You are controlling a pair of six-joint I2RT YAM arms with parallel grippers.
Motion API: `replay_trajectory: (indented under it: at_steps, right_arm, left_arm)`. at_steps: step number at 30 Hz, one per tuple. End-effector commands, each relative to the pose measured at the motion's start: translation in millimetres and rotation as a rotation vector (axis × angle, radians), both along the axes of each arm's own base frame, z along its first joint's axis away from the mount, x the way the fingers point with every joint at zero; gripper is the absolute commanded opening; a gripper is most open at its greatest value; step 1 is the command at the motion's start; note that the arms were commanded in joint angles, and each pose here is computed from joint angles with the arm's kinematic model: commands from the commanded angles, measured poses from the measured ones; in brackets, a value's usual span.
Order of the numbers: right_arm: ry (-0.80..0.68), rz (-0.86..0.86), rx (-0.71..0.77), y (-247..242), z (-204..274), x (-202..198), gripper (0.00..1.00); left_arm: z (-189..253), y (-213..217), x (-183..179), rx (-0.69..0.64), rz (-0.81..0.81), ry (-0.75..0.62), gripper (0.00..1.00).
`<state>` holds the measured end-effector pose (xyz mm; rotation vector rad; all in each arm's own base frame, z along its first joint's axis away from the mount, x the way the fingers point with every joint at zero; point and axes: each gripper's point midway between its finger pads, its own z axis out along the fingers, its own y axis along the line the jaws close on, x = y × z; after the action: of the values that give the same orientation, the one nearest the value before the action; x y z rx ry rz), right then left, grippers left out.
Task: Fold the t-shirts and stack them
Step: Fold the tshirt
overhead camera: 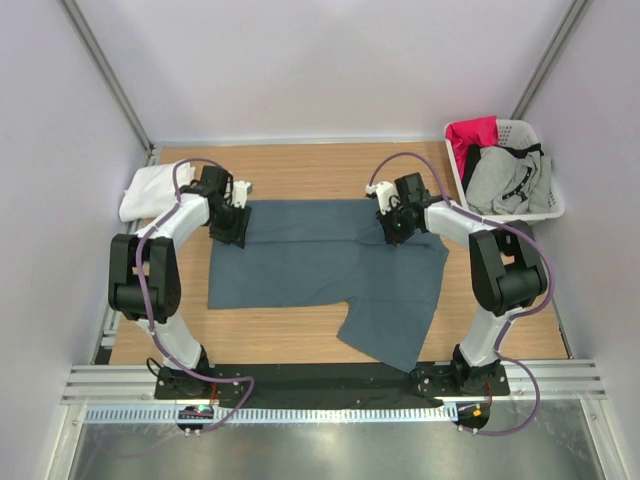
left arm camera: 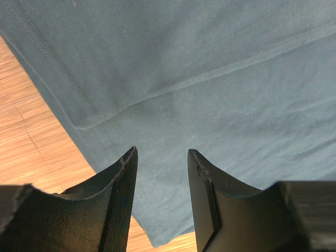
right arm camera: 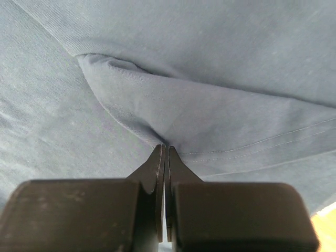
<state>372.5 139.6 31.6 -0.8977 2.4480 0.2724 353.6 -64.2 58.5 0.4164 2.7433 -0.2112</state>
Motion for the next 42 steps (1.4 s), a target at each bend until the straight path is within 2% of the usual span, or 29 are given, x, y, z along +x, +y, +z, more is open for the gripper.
replay_trajectory:
  at_steps: [1, 9, 17, 19, 20, 21, 23, 31, 34, 36, 38, 42]
  right_arm:
    - [-0.102, 0.035, 0.003, 8, 43, 11, 0.01]
    - [-0.084, 0.114, 0.032, 37, 76, -26, 0.02]
    - [-0.032, 0.144, 0.059, 52, 72, -60, 0.02]
    - [-0.037, 0.144, 0.058, 52, 73, -61, 0.12]
    - [-0.044, 0.141, 0.051, 51, 74, -59, 0.30]
    - [-0.051, 0.132, 0.048, 50, 75, -57, 0.36]
    - [-0.087, 0.112, 0.051, 49, 82, -48, 0.43]
    - [-0.237, -0.057, 0.112, 28, 127, 6, 0.43]
    - [-0.184, -0.131, 0.120, 8, 114, 11, 0.43]
    - [-0.125, -0.221, 0.123, -23, 100, 12, 0.42]
    - [-0.071, -0.305, 0.180, -50, 94, 12, 0.41]
    - [0.076, -0.382, 0.326, -74, 84, -2, 0.41]
  left_arm:
    - [8, -2, 5, -0.006, 0.002, -0.026, 0.45]
    - [12, -4, 11, -0.019, -0.001, -0.051, 0.45]
    - [15, -5, 11, -0.019, -0.007, -0.070, 0.44]
    - [14, -5, 10, -0.018, -0.011, -0.069, 0.44]
    - [14, -4, 9, -0.016, -0.012, -0.070, 0.44]
    - [14, -3, 9, -0.015, -0.008, -0.070, 0.44]
    - [16, -3, 10, -0.012, -0.007, -0.076, 0.45]
    - [47, 8, 47, 0.012, 0.021, -0.136, 0.45]
    - [48, 7, 50, 0.008, 0.014, -0.125, 0.45]
    - [50, 6, 51, 0.008, 0.010, -0.129, 0.45]
    - [50, 7, 49, 0.008, 0.012, -0.124, 0.45]
    - [48, 8, 43, 0.013, 0.003, -0.107, 0.45]
